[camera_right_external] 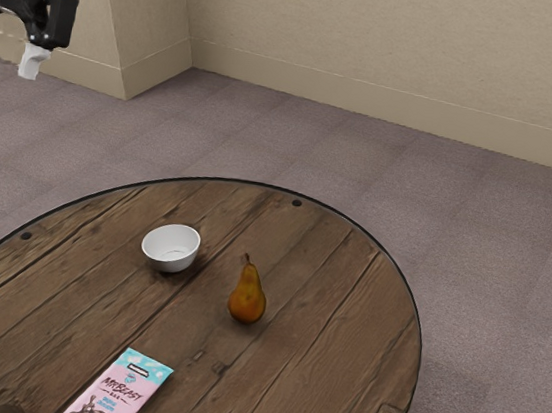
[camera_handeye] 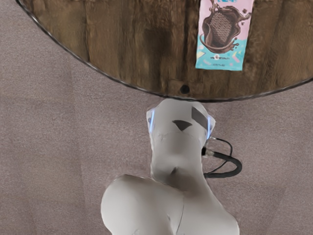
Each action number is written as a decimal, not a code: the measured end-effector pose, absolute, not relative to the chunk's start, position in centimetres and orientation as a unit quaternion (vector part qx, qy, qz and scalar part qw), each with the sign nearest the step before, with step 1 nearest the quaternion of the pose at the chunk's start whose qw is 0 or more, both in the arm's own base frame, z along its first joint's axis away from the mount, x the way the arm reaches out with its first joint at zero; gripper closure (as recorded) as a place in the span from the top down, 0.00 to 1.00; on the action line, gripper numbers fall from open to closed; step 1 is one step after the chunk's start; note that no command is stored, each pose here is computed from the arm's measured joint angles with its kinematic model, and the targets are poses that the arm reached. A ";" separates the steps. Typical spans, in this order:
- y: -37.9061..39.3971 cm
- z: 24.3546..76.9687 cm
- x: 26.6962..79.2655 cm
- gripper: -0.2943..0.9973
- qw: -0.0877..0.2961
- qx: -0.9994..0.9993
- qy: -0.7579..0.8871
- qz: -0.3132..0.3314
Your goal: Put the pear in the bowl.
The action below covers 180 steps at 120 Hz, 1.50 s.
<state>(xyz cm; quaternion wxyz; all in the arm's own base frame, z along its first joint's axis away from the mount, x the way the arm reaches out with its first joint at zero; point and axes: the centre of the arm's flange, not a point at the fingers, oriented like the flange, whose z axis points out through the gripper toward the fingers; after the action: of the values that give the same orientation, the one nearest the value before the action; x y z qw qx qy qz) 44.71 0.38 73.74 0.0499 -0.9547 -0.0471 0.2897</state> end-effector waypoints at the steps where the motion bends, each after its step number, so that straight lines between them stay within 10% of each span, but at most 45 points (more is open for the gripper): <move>1: 0.2 72.8 45.7 0.77 0.052 -0.955 -0.046 0.288; 72: -10.8 37.0 62.6 0.77 -0.004 -0.991 0.054 0.124; 180: -11.4 26.2 66.0 0.77 -0.021 -1.000 -0.015 0.016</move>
<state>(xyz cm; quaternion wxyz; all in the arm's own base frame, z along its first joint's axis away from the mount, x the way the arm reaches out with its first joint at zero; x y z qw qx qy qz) 66.00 -11.44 26.23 -0.0208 -0.9995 -0.0148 0.0159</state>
